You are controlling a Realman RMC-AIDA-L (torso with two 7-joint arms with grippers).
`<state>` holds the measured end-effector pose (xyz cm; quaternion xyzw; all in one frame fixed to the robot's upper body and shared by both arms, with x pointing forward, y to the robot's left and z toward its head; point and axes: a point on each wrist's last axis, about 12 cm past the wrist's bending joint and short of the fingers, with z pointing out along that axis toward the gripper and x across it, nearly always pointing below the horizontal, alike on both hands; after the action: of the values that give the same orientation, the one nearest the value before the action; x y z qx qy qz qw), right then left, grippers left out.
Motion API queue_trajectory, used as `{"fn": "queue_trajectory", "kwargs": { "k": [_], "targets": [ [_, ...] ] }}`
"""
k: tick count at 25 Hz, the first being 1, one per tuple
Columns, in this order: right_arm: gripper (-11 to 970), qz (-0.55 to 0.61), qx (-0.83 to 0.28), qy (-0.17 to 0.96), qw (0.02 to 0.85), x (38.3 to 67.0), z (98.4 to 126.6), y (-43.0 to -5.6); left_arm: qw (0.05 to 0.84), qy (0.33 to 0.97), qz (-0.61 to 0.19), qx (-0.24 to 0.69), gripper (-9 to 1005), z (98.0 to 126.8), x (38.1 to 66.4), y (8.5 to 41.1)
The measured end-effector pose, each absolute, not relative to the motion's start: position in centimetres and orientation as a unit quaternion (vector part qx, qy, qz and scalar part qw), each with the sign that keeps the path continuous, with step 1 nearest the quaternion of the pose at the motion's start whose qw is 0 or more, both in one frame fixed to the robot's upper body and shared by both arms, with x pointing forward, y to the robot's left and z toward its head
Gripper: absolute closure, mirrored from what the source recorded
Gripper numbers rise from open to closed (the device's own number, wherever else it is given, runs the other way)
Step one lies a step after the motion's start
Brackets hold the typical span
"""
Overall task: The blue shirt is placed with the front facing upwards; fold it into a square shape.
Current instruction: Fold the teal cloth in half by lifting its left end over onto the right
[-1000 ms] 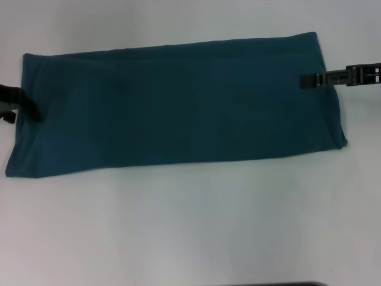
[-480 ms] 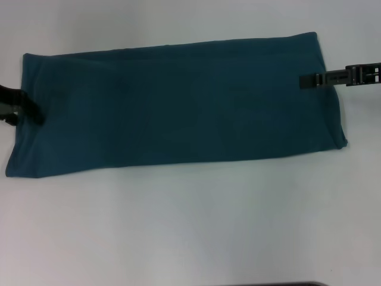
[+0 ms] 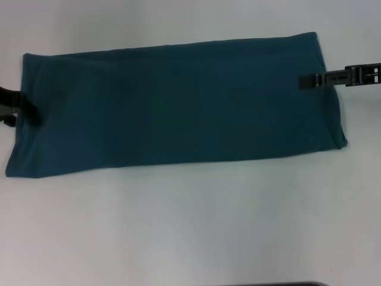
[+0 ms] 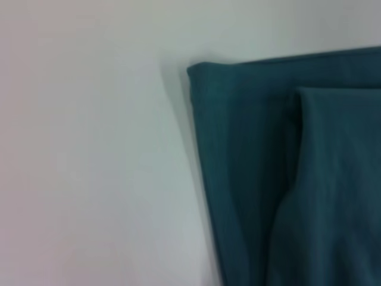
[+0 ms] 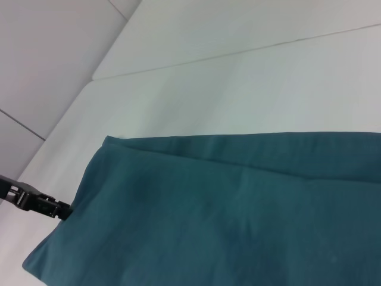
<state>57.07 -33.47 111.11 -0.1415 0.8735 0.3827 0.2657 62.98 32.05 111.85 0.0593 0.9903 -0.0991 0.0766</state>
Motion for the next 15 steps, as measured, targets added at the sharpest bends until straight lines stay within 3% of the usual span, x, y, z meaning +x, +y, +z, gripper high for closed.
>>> {"fn": "queue_trajectory", "kwargs": {
  "k": [15],
  "targets": [
    [43, 0.382, -0.141, 0.874, 0.266, 57.07, 111.11, -33.47, 0.076, 0.991, -0.092, 0.06, 452, 111.76, 63.02, 31.92]
  ]
}}
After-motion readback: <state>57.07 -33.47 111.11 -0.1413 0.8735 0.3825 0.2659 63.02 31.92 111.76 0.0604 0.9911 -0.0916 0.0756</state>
